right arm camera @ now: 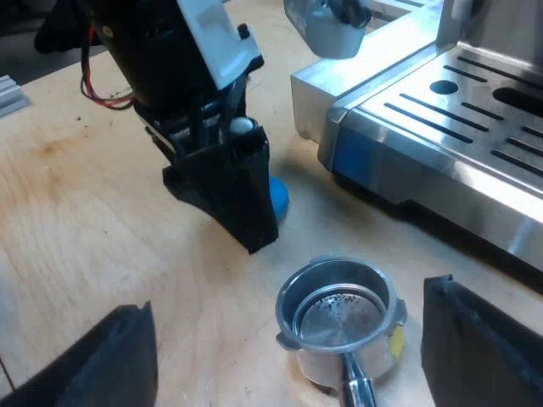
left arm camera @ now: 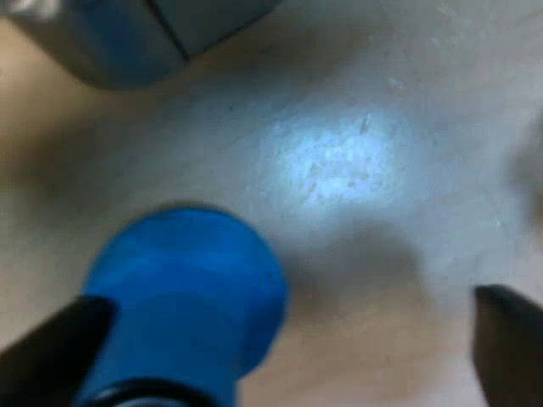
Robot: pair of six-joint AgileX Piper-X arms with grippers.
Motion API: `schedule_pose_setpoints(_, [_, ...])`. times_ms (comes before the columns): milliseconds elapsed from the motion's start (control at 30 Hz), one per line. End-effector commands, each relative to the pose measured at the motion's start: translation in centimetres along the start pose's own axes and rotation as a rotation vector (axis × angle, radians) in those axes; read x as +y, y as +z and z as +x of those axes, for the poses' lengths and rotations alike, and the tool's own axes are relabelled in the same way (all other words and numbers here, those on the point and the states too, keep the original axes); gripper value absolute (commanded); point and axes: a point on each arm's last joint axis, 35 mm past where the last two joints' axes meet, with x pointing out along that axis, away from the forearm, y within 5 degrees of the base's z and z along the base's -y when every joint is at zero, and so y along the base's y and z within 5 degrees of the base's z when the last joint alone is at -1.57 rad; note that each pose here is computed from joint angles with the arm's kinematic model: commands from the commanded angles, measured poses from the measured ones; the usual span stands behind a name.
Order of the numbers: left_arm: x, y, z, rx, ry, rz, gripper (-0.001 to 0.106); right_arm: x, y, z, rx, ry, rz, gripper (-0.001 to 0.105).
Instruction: Grind coffee beans and then tamp
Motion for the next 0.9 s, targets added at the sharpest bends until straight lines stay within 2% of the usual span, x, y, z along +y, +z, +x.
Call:
schedule_pose_setpoints(33, [-0.2, 0.3, -1.1, -0.019, 0.008, -0.014, 0.097, 0.0, 0.0, -0.1, 0.010, 0.012, -0.019, 0.066])
schedule_pose_setpoints(233, [-0.9, 1.0, -4.7, -0.167, -0.029, 0.009, 0.098, 0.2, -0.8, -0.2, 0.074, 0.059, -0.006, 0.066])
schedule_pose_setpoints(367, [-1.0, 1.0, -5.5, -0.202, -0.037, 0.015, 0.098, 0.3, -0.9, -0.2, 0.082, 0.077, -0.007, 0.066])
schedule_pose_setpoints(533, [-1.1, 0.8, -6.3, -0.188, -0.031, 0.012, 0.098, 0.4, -0.9, -0.2, 0.079, 0.104, -0.005, 0.066])
schedule_pose_setpoints(733, [-1.3, 0.8, -7.8, -0.247, -0.025, 0.020, 0.098, 0.5, -0.6, -0.3, 0.064, 0.153, 0.001, 0.066])
schedule_pose_setpoints(767, [-1.4, 0.6, -8.7, -0.280, -0.029, 0.025, 0.098, 0.5, -0.5, -0.3, 0.059, 0.160, 0.003, 0.066])
schedule_pose_setpoints(800, [-1.7, 0.0, -10.9, -0.373, -0.040, 0.039, 0.098, 0.5, -0.2, -0.3, 0.053, 0.160, 0.006, 0.066])
schedule_pose_setpoints(833, [-1.8, -0.6, -12.1, -0.425, -0.045, 0.047, 0.098, 0.5, -0.2, -0.3, 0.053, 0.160, 0.006, 0.066])
schedule_pose_setpoints(900, [-1.9, -1.6, -13.6, -0.489, -0.046, 0.052, 0.098, 0.4, 0.8, -0.2, 0.024, 0.158, 0.007, 0.066])
